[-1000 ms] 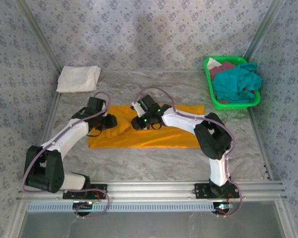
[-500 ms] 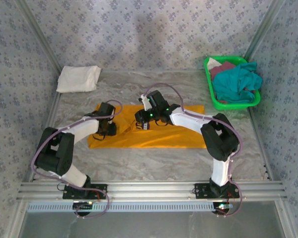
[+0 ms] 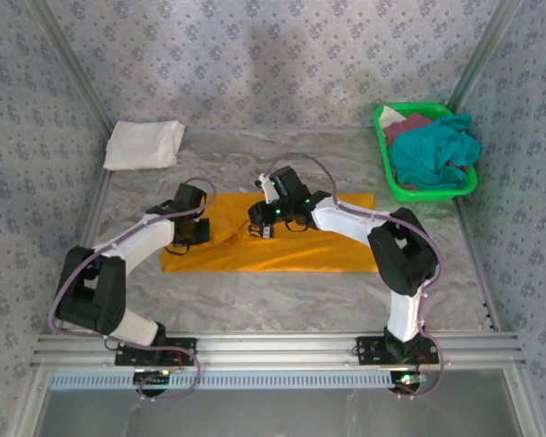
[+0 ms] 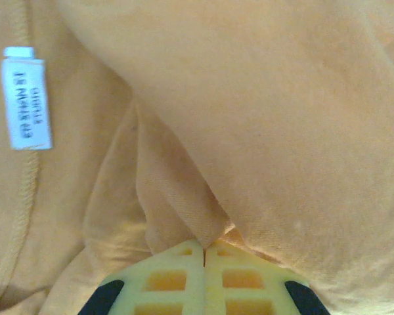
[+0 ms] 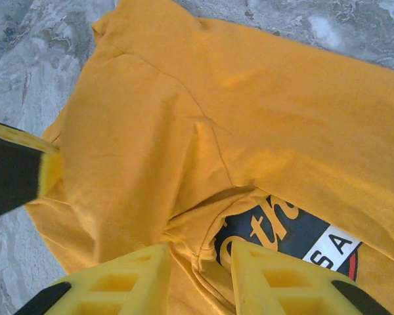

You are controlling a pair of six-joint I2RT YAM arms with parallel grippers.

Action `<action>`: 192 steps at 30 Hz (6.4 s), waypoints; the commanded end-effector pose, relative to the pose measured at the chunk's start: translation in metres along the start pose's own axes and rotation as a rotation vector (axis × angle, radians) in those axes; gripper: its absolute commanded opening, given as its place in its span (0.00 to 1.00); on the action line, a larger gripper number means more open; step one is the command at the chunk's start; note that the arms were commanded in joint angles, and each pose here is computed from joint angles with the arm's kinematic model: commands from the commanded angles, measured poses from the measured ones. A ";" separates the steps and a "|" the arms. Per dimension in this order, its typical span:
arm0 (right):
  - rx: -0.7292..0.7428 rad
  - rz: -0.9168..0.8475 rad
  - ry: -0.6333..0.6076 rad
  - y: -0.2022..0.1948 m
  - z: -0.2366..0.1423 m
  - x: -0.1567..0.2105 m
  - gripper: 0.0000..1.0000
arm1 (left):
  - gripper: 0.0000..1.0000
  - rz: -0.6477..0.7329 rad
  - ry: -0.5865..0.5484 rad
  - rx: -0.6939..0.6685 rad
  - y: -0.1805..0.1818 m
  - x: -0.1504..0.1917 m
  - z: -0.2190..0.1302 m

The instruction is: Fold and stack the t-shirts

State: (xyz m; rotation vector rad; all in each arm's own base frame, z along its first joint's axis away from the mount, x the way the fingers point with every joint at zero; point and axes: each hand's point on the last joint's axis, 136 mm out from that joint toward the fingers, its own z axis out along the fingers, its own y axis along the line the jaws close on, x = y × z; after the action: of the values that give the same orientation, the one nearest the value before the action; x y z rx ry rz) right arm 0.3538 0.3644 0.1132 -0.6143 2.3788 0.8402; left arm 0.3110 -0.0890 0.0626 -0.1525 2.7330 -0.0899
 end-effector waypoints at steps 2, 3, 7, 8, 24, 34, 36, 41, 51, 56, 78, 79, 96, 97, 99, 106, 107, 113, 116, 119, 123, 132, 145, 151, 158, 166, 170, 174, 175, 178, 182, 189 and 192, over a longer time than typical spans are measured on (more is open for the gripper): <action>0.033 -0.026 0.032 -0.004 0.002 0.005 0.32 | 0.00 -0.167 0.045 -0.034 0.030 0.017 -0.010; 0.036 -0.032 0.043 -0.003 0.004 0.007 0.32 | 0.00 -0.211 0.054 -0.026 0.035 0.021 -0.010; 0.057 -0.067 0.077 -0.001 0.011 0.014 0.32 | 0.00 -0.334 0.079 0.021 0.047 0.035 -0.004; 0.059 -0.073 0.084 -0.001 0.012 0.014 0.32 | 0.00 -0.339 0.090 0.022 0.047 0.040 -0.002; 0.081 -0.040 0.123 -0.012 0.029 0.018 0.32 | 0.09 -0.379 0.080 -0.029 0.061 0.034 -0.014; 0.078 -0.029 0.124 -0.017 0.031 0.018 0.32 | 0.00 -0.398 0.098 -0.052 0.069 0.039 -0.015; 0.080 -0.030 0.125 -0.018 0.030 0.018 0.32 | 0.00 -0.427 0.067 -0.060 0.075 0.038 -0.020; 0.090 -0.024 0.121 -0.022 0.028 0.018 0.32 | 0.00 -0.540 0.054 -0.011 0.087 0.040 -0.024; 0.091 -0.028 0.109 -0.022 0.024 0.014 0.32 | 0.25 -0.576 0.208 -0.001 0.092 0.074 -0.003; 0.075 -0.047 0.084 -0.015 0.015 0.003 0.33 | 0.30 -0.577 0.086 0.043 0.088 0.043 -0.033; -0.261 -0.115 0.302 0.117 0.113 0.058 0.11 | 0.22 -0.511 0.094 0.128 0.064 0.022 0.034; -0.242 -0.102 0.312 0.110 0.117 0.062 0.11 | 0.22 -0.514 0.104 0.124 0.064 0.024 0.039; -0.115 0.079 0.334 0.031 0.138 0.057 0.13 | 0.27 -0.484 0.130 0.118 0.057 -0.021 0.078; -0.125 0.083 0.325 0.032 0.135 0.049 0.14 | 0.27 -0.487 0.138 0.129 0.054 -0.028 0.079; -0.140 0.078 0.287 0.036 0.125 0.028 0.17 | 0.28 -0.493 0.120 0.148 0.050 -0.042 0.074; -0.240 0.061 0.135 0.066 0.055 -0.039 0.29 | 0.41 -0.527 -0.038 0.114 0.056 -0.060 0.012; -0.249 0.068 0.115 0.066 0.047 -0.045 0.30 | 0.42 -0.527 -0.066 0.105 0.059 -0.062 0.002; -0.163 0.166 0.048 0.019 0.016 -0.055 0.29 | 0.44 -0.394 -0.173 0.150 0.038 -0.090 -0.028; -0.020 0.248 0.015 -0.030 -0.002 -0.053 0.28 | 0.44 -0.268 -0.141 0.177 0.005 -0.096 -0.019; 0.100 0.351 -0.007 -0.081 -0.024 -0.042 0.28 | 0.43 -0.260 -0.070 0.181 -0.008 -0.087 0.008; 0.280 0.441 0.006 -0.140 -0.057 -0.016 0.28 | 0.43 -0.297 -0.011 0.164 -0.004 -0.070 0.039; 0.490 0.534 0.116 -0.208 -0.085 0.052 0.28 | 0.42 -0.334 0.096 0.080 0.016 -0.036 0.066; 0.584 0.591 0.256 -0.219 -0.100 0.118 0.29 | 0.43 -0.320 0.120 0.102 0.000 -0.074 0.102; 0.601 0.648 0.304 -0.189 -0.117 0.160 0.30 | 0.43 -0.197 0.108 0.150 -0.048 -0.121 0.133; 0.512 0.667 0.336 -0.120 -0.111 0.189 0.30 | 0.43 -0.133 0.039 0.197 -0.078 -0.181 0.145; 0.456 0.594 0.113 -0.123 -0.138 0.095 0.37 | 0.45 -0.186 -0.112 0.119 -0.046 -0.221 0.085; 0.441 0.522 0.028 -0.137 -0.135 0.046 0.37 | 0.46 -0.241 -0.147 0.100 -0.035 -0.203 0.059; 0.399 0.467 -0.009 -0.145 -0.121 0.008 0.36 | 0.46 -0.285 -0.113 0.076 -0.029 -0.173 0.058; 0.386 0.462 -0.011 -0.145 -0.116 0.004 0.36 | 0.46 -0.287 -0.111 0.073 -0.028 -0.169 0.058; 0.356 0.452 -0.024 -0.146 -0.106 -0.007 0.36 | 0.45 -0.294 -0.079 0.059 -0.026 -0.159 0.071; 0.346 0.439 -0.023 -0.148 -0.101 -0.011 0.36 | 0.42 -0.298 -0.024 0.040 -0.025 -0.155 0.091; 0.367 0.460 -0.053 -0.160 -0.116 -0.004 0.36 | 0.37 -0.245 0.036 0.040 -0.042 -0.159 0.123; 0.390 0.471 -0.076 -0.168 -0.126 -0.001 0.36 | 0.36 -0.179 0.051 0.066 -0.062 -0.166 0.137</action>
State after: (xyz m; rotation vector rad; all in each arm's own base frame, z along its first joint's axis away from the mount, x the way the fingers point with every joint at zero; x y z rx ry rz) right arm 0.4095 0.1736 0.1127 0.1307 2.5987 0.5451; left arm 0.5282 -0.1162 0.0309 -0.4796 2.6604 -0.2350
